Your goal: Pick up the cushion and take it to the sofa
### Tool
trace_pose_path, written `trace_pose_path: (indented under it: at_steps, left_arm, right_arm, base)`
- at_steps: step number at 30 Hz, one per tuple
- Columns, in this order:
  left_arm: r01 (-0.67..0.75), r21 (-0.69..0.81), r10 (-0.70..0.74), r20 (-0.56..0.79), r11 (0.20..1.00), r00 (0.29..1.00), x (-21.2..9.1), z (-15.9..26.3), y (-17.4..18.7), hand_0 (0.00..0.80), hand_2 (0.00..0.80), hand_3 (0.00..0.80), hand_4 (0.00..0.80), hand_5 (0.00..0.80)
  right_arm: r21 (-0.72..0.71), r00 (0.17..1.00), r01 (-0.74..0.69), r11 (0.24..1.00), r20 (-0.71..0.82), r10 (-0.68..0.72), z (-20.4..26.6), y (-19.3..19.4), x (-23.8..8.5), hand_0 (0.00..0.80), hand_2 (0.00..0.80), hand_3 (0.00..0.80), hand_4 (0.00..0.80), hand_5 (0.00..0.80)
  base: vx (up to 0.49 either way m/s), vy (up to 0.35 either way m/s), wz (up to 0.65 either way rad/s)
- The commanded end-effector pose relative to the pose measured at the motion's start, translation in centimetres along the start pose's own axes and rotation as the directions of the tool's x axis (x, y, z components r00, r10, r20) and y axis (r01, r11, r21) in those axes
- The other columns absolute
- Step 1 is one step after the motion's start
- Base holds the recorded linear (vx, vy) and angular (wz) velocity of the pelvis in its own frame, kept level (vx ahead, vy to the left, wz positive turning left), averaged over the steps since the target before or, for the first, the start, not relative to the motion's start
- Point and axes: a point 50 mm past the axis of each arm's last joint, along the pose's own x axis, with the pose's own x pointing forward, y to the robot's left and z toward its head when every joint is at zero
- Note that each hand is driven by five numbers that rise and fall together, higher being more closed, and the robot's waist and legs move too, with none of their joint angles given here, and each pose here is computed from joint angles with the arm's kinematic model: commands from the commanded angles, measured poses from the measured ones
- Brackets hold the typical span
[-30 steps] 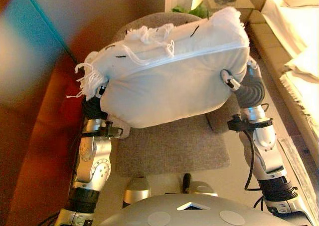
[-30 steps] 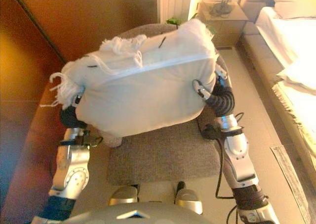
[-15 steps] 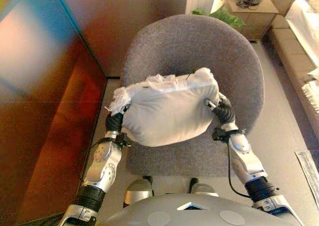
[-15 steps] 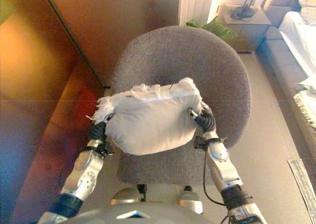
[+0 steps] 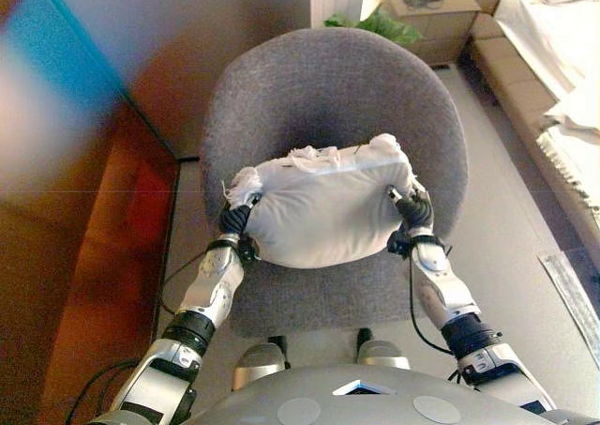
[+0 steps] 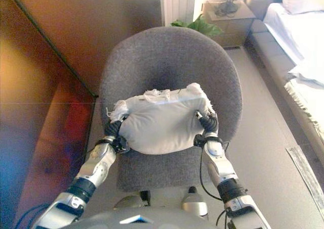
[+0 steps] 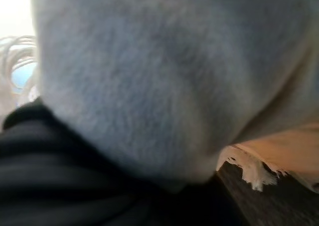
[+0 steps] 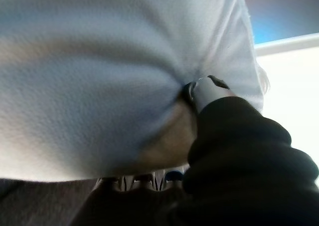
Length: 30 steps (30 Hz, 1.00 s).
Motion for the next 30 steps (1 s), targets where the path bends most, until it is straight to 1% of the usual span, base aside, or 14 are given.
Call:
trace_pose_path:
  at_steps: [1,4,6,8,12,14,18,19,22,23,27,28,29,30]
  left_arm:
    - [0.203,0.026,-0.205,0.161,0.979,0.965,2.6,4.3,-5.9,0.8,0.8,0.8,0.8,0.8]
    - [0.188,-0.001,-0.187,0.087,0.982,0.978,2.7,3.0,-5.7,0.8,0.8,0.8,0.8,0.8]
    - [0.177,0.019,-0.178,0.051,0.984,0.983,2.8,2.4,-5.7,0.8,0.8,0.8,0.8,0.8]
    - [0.161,0.033,-0.162,0.011,0.986,0.987,2.9,1.8,-5.4,0.8,0.8,0.8,0.8,0.8]
    - [0.134,0.063,-0.129,-0.08,0.989,0.988,3.1,0.8,-4.6,0.8,0.8,0.8,0.8,0.8]
    - [0.13,0.093,-0.117,-0.131,0.987,0.984,3.2,0.4,-4.2,0.8,0.8,0.8,0.8,0.8]
    - [0.123,0.141,-0.085,-0.249,0.982,0.965,3.1,-1.4,-3.2,0.8,0.8,0.8,0.8,0.8]
    - [0.116,0.145,-0.075,-0.261,0.983,0.962,3.0,-1.6,-3.0,0.8,0.8,0.8,0.8,0.8]
    - [0.074,0.146,-0.017,-0.359,0.987,0.933,2.5,-3.3,-1.6,0.8,0.8,0.8,0.8,0.8]
    - [0.07,0.158,-0.004,-0.383,0.985,0.924,2.3,-3.8,-1.2,0.8,0.8,0.8,0.8,0.8]
    - [0.078,0.207,0.024,-0.45,0.975,0.893,1.7,-5.1,0.2,0.8,0.8,0.8,0.8,0.8]
    - [0.077,0.214,0.033,-0.469,0.974,0.883,1.6,-5.3,0.5,0.675,0.675,0.675,0.675,0.675]
    - [0.074,0.218,0.044,-0.491,0.973,0.87,1.4,-5.7,1.0,0.179,0.179,0.179,0.179,0.179]
    - [0.066,0.221,0.056,-0.507,0.973,0.86,1.2,-5.9,1.4,0.0,0.0,0.0,0.0,0.0]
  right_arm:
    - [0.075,0.974,-0.151,0.986,0.179,0.136,4.5,4.7,0.1,0.8,0.8,0.8,0.8,0.8]
    - [0.099,0.987,-0.138,0.985,0.091,0.129,3.1,4.4,0.1,0.8,0.8,0.8,0.8,0.8]
    - [0.135,0.991,-0.13,0.982,0.0,0.131,1.6,4.4,0.2,0.8,0.8,0.8,0.8,0.8]
    - [0.104,0.991,-0.114,0.988,-0.062,0.12,0.4,4.3,0.2,0.8,0.8,0.8,0.8,0.8]
    - [0.089,0.973,-0.101,0.991,-0.199,0.117,-1.8,3.4,0.5,0.8,0.8,0.8,0.8,0.8]
    - [0.118,0.957,-0.067,0.991,-0.274,0.097,-2.7,3.0,0.7,0.8,0.8,0.8,0.8,0.8]
    - [0.136,0.888,0.008,0.991,-0.456,0.055,-5.5,2.2,0.7,0.8,0.8,0.8,0.8,0.8]
    - [0.141,0.875,0.015,0.99,-0.482,0.055,-5.9,2.1,0.6,0.8,0.8,0.8,0.8,0.8]
    - [0.144,0.779,0.075,0.987,-0.626,0.032,-8.8,1.1,-0.5,0.8,0.8,0.8,0.8,0.8]
    - [0.143,0.75,0.079,0.987,-0.66,0.036,-9.5,0.8,-0.8,0.8,0.8,0.8,0.8,0.8]
    - [0.119,0.7,0.07,0.99,-0.713,0.036,-10.9,-0.5,-1.4,0.8,0.8,0.8,0.8,0.8]
    - [0.102,0.693,0.074,0.992,-0.72,0.022,-11.1,-0.9,-1.5,0.8,0.8,0.8,0.8,0.8]
    - [0.093,0.69,0.07,0.993,-0.724,0.02,-11.3,-1.6,-1.4,0.8,0.8,0.8,0.8,0.8]
    - [0.091,0.687,0.062,0.994,-0.726,0.024,-11.4,-2.0,-1.4,0.8,0.8,0.8,0.8,0.8]
  base:
    - [0.146,-0.027,-0.22]
    - [0.139,-0.036,-0.23]
    - [0.114,-0.051,-0.18]
    - [0.121,-0.071,-0.23]
    - [0.168,-0.108,-0.05]
    - [0.189,-0.104,0.0]
    - [0.3,-0.092,0.03]
    - [0.361,-0.065,0.1]
    - [0.374,-0.047,0.07]
    - [0.297,-0.03,0.03]
    - [0.228,-0.005,0.06]
    - [0.155,0.035,0.05]
    - [0.129,0.045,0.05]
    - [0.104,0.051,0.05]
